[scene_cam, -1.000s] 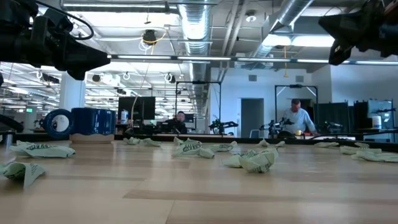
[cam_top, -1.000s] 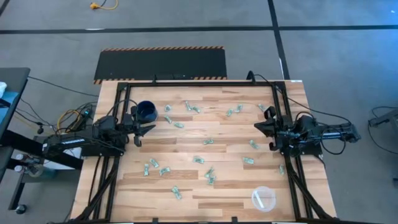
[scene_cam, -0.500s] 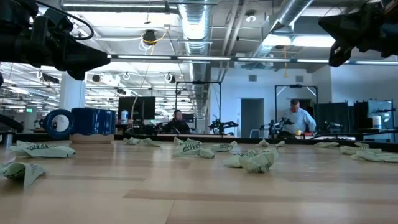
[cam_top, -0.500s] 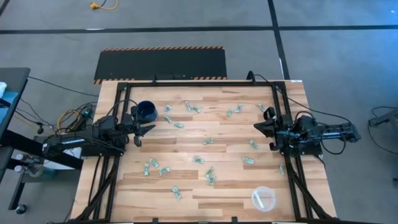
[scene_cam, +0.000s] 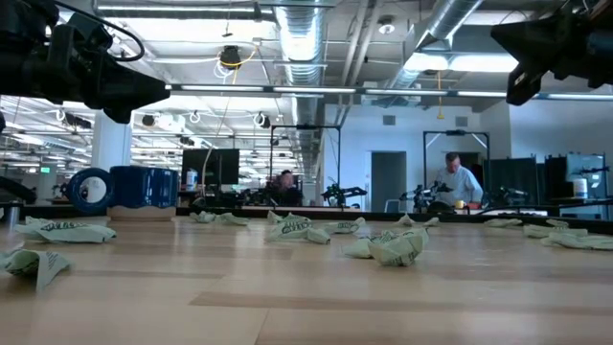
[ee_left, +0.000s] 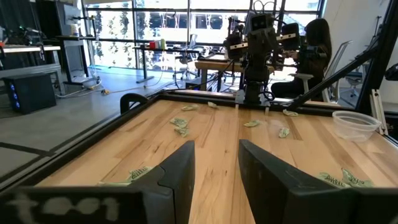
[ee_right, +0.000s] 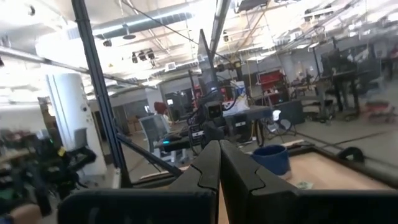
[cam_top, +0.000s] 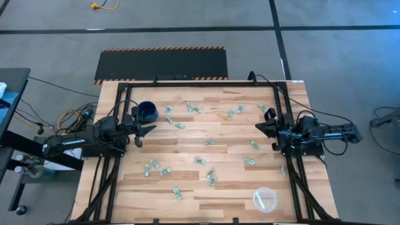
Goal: Pick and place items into bin
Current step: Move the transparent bin to the center of the table, then put the gray stevia packet into the transparent bin
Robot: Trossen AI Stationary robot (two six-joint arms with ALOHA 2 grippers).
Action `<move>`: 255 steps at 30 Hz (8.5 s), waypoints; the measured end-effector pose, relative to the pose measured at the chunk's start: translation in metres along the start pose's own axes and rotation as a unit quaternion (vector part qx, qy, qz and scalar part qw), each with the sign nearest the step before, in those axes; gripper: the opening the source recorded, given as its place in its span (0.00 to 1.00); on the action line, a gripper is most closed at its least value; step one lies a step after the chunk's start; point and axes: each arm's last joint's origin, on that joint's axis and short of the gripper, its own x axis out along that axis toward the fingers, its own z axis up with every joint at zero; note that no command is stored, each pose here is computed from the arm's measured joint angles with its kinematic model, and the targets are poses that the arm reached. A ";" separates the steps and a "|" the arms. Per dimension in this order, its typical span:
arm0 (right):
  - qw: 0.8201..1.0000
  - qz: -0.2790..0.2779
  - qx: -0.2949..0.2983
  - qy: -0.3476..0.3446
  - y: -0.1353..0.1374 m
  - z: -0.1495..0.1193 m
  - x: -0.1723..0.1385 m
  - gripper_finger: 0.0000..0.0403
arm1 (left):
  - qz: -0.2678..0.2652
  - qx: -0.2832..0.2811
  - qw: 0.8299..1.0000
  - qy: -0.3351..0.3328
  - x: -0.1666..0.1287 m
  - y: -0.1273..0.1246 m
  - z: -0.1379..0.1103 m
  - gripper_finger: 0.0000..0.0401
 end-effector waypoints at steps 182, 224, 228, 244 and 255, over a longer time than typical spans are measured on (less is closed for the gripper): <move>0.726 -0.226 0.005 0.650 -0.054 -0.107 0.278 0.00 | 0.011 -0.148 0.989 -0.012 0.000 0.001 0.002 0.28; 0.669 -0.392 0.126 0.619 0.067 0.009 0.109 0.00 | 0.002 -0.151 0.988 -0.011 0.000 0.000 0.002 0.28; 0.643 -0.387 0.135 0.647 0.077 -0.004 0.097 0.00 | 0.002 -0.151 0.988 -0.011 0.000 0.000 0.002 0.28; 0.639 -0.377 0.085 0.665 0.048 -0.027 0.088 0.23 | 0.002 -0.152 0.988 -0.011 0.000 0.000 0.002 0.28; 0.615 -0.414 0.134 0.658 0.018 -0.050 0.076 0.44 | 0.002 -0.152 0.988 -0.011 0.000 0.000 0.002 0.28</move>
